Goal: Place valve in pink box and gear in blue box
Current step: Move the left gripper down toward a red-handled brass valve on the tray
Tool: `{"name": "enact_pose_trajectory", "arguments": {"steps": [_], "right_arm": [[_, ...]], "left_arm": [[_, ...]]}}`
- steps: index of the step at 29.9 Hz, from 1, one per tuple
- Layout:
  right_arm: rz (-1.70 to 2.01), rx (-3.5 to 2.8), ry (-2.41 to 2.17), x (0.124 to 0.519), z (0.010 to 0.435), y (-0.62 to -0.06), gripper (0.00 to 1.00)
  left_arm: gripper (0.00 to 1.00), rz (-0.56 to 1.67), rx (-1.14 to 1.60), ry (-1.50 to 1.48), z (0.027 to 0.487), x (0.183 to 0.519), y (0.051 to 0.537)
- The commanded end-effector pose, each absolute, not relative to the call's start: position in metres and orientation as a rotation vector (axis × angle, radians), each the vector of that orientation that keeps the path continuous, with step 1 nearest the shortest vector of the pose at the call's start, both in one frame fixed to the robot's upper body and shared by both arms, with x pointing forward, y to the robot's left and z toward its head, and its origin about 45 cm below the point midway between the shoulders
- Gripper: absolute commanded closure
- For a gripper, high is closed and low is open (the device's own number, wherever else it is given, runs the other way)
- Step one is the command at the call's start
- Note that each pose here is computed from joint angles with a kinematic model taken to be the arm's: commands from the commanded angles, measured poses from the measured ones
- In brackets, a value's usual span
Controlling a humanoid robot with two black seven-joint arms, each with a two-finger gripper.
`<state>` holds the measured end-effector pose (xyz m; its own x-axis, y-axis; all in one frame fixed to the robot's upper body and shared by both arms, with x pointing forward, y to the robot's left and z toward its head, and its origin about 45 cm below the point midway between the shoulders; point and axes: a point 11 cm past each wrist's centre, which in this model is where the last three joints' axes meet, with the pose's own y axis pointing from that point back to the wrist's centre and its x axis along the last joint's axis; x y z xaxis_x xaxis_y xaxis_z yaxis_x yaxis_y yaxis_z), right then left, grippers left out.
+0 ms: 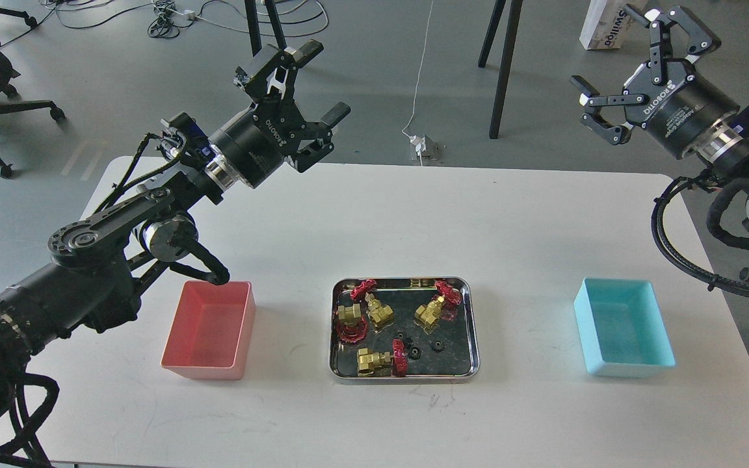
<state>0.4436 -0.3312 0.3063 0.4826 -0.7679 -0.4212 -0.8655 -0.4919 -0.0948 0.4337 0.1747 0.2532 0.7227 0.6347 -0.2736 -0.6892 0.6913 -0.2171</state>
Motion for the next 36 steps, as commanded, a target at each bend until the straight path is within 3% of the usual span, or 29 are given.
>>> {"name": "enact_pose_trajectory", "arguments": {"steps": [1,7,11,14,21,23,27,36], "right_arm": [[0.496,-2.443,1.384,0.441,0.299,-0.329,0.00],[0.470,-2.417,1.368,0.447,0.313,-0.329,0.00],[0.304,-2.405,1.325,0.472,0.387,-0.328,0.00],[0.303,-2.387,1.351,0.486,0.419,-0.326,0.00],[0.375,-2.232,1.493,0.503,0.450,-0.345,0.00],[0.384,-2.222,1.518,0.504,0.454,-0.346,0.00],[0.396,-2.227,1.531,0.505,0.455,-0.345,0.00],[0.436,-2.209,1.573,0.504,0.438,-0.352,0.00]], "left_arm": [[0.00,0.781,-0.404,0.200,0.268,0.441,0.182],[0.00,0.893,-0.601,0.226,0.300,0.461,0.218],[0.00,0.961,-0.655,0.314,0.276,0.462,0.224],[0.00,0.951,-0.703,0.373,0.263,0.451,0.213],[0.00,0.748,-0.806,0.240,0.342,0.432,0.191],[0.00,0.666,-0.701,0.090,0.372,0.421,0.191],[0.00,0.408,-0.313,-0.110,0.386,0.392,0.146],[0.01,-0.087,0.641,-0.619,0.338,0.367,0.112]]}}
